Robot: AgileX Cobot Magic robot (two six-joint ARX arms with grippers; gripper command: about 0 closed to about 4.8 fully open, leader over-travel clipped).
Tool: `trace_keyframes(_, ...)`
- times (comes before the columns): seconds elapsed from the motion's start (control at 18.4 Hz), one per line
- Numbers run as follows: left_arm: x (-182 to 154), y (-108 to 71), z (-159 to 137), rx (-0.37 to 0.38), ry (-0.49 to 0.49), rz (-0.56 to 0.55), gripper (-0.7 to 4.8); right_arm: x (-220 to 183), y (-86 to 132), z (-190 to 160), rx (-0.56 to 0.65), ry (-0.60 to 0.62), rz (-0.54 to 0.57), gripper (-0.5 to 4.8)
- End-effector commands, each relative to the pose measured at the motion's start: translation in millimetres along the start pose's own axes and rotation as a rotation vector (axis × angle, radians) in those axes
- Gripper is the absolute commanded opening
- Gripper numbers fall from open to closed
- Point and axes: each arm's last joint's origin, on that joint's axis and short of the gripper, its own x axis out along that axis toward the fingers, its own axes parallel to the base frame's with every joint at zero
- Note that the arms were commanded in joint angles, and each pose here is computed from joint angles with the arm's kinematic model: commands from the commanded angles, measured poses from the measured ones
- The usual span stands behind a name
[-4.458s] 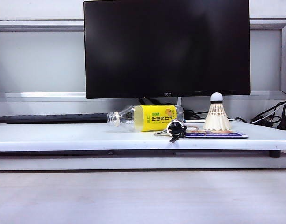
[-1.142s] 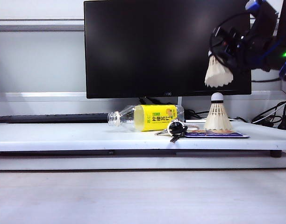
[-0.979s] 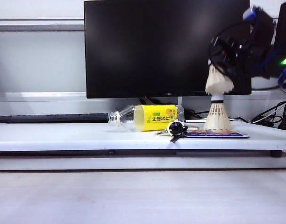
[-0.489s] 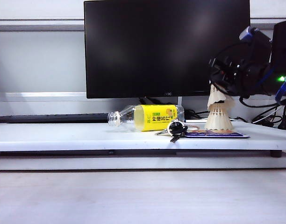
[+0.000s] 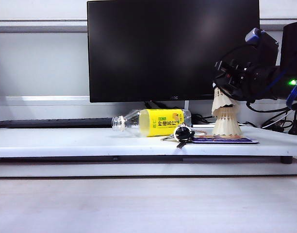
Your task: Stack the badminton balls on the table vertically.
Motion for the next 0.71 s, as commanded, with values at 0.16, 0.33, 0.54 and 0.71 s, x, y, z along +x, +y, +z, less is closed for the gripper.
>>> trace_keyframes(0.16, -0.7, 0.0, 2.4, 0.000, -0.022, 0.009, 2.46, 0.7, 1.5, 3.3, -0.011, -0.020, 0.014, 0.94)
trace_keyframes(0.33, -0.7, -0.1, 2.4, 0.000, -0.023, 0.008, 2.46, 0.6, 1.1, 2.4, -0.030, -0.011, 0.009, 0.96)
trace_keyframes(0.54, -0.7, -0.1, 2.7, 0.000, -0.025, 0.008, 2.46, 0.6, 0.6, 1.1, -0.027, 0.003, 0.004, 1.18)
trace_keyframes(0.71, -0.7, -0.1, 2.7, 0.000, -0.025, 0.008, 2.46, 0.6, 0.3, 1.2, -0.030, 0.003, 0.003, 1.46)
